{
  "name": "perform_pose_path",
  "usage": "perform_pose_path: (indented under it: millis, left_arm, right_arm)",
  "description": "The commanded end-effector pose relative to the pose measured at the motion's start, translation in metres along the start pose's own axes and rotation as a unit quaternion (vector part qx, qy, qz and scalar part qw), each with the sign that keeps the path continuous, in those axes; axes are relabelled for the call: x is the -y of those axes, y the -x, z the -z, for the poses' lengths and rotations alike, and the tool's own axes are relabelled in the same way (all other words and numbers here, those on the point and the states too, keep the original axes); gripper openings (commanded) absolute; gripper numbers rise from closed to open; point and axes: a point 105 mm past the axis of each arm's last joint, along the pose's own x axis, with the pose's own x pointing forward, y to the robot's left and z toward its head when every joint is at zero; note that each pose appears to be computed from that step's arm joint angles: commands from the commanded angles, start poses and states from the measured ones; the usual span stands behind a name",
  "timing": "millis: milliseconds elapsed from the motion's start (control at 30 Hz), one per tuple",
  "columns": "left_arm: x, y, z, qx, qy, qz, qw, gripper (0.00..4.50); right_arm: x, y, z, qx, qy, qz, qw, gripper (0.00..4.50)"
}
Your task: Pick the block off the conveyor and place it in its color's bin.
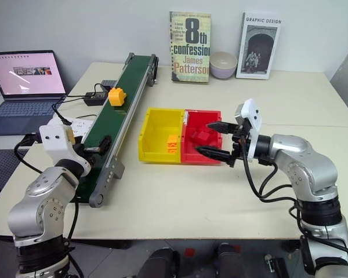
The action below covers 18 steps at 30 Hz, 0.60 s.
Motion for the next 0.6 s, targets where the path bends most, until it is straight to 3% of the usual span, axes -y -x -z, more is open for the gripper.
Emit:
perform_pose_path:
  millis: [33,600]
  left_arm:
    - [-0.004,-0.001,-0.009,0.017,-0.022,-0.010,1.000,4.48]
    - [0.009,-0.026,-0.007,0.002,-0.035,0.036,0.999,4.48]
  right_arm:
    - [-0.013,-0.006,-0.015,0.018,0.020,-0.031,0.999,4.50]
    - [-0.023,-0.007,-0.013,0.017,0.004,-0.032,0.999,4.50]
